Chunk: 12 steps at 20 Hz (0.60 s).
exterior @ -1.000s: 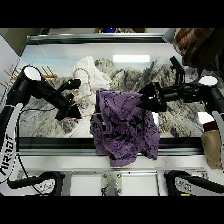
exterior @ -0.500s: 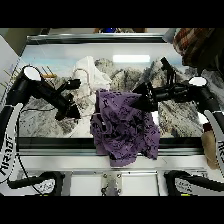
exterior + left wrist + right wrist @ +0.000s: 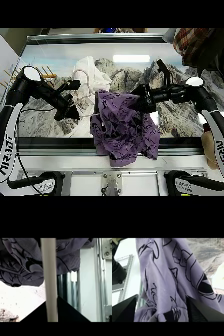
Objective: Fold the clothes and pants, and hang the long-sleeved shirts on hangers.
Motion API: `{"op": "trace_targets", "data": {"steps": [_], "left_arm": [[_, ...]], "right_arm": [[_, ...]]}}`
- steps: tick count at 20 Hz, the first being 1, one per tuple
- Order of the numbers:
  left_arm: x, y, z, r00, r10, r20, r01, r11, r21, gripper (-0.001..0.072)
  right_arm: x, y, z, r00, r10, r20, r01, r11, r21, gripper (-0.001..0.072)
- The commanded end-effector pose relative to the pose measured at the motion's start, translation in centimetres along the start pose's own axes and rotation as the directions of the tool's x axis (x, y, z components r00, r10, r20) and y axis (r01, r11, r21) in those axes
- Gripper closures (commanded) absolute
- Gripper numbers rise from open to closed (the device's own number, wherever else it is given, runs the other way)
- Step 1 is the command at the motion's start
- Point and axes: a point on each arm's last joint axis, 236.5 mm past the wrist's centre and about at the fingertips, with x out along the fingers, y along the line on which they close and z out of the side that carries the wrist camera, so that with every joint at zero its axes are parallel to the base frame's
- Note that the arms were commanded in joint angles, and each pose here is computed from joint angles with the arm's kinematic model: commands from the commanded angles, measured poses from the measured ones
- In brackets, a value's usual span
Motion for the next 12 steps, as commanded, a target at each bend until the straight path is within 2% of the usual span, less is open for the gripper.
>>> {"op": "trace_targets", "data": {"steps": [1,12], "left_arm": [[0.0,0.04,0.24,1.0,0.002,0.009,-0.002,1.0,0.003,0.0689],[0.0,0.03,0.24,1.0,0.002,0.009,-0.002,1.0,0.003,0.069]], "right_arm": [[-0.17,-0.16,-0.36,1.0,-0.005,-0.012,0.005,1.0,0.002,0.0054],[-0.61,-0.48,-0.36,1.0,-0.017,-0.007,0.017,1.0,0.006,0.0054]]}}
